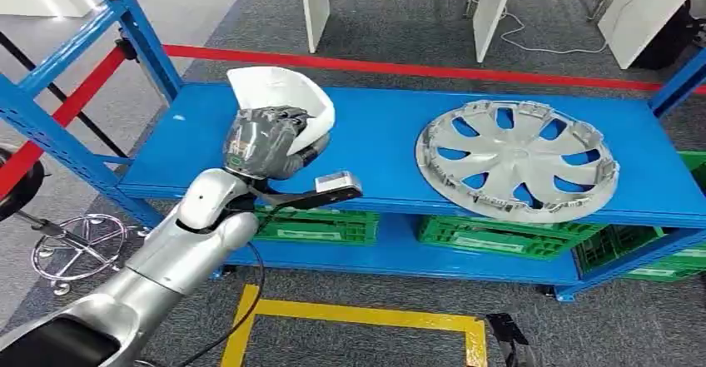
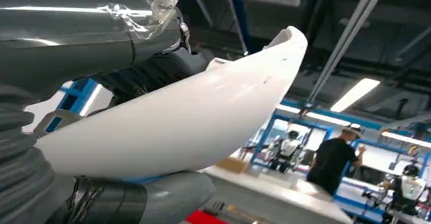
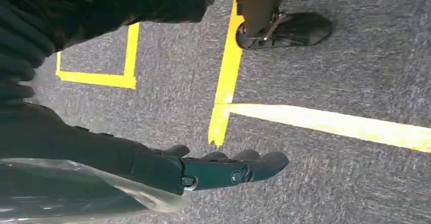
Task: Take the parts from the cabinet and place them on the table.
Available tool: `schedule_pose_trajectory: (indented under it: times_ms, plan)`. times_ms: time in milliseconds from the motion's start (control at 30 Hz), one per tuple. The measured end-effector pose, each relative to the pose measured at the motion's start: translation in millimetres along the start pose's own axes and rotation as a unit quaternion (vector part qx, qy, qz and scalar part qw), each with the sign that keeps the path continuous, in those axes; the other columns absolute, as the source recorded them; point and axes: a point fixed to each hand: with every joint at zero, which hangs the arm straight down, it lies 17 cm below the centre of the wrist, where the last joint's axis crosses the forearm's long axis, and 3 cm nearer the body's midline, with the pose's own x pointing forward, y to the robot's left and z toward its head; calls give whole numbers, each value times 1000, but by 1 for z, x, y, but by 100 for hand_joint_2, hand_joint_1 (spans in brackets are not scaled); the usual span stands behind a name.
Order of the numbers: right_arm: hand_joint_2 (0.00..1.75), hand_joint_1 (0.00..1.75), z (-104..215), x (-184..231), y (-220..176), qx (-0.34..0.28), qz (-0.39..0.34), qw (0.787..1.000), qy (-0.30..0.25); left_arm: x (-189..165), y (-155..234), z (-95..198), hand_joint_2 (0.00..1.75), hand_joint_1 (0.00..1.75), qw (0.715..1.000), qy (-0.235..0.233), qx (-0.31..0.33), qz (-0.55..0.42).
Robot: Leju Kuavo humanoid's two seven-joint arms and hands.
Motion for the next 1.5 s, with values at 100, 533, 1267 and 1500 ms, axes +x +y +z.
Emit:
schedule_pose_trajectory:
  times_ms: [100, 533, 1267, 1500]
  plan:
    - [175, 0, 0, 5, -2, -1, -6, 1000, -7, 11, 8, -3, 175, 175, 1000, -19, 12, -8]
    - [175, 0, 6, 56, -7, 8, -80, 990, -120, 46, 37, 17, 175, 175, 996, -73, 56, -18]
    - [175, 0, 14, 96, -38, -34, -148, 968, -198, 43, 74, 40, 175, 175, 991, -77, 97, -40]
    - [175, 0, 15, 98, -41, -37, -155, 966, -202, 37, 81, 43, 175, 175, 991, -72, 105, -44]
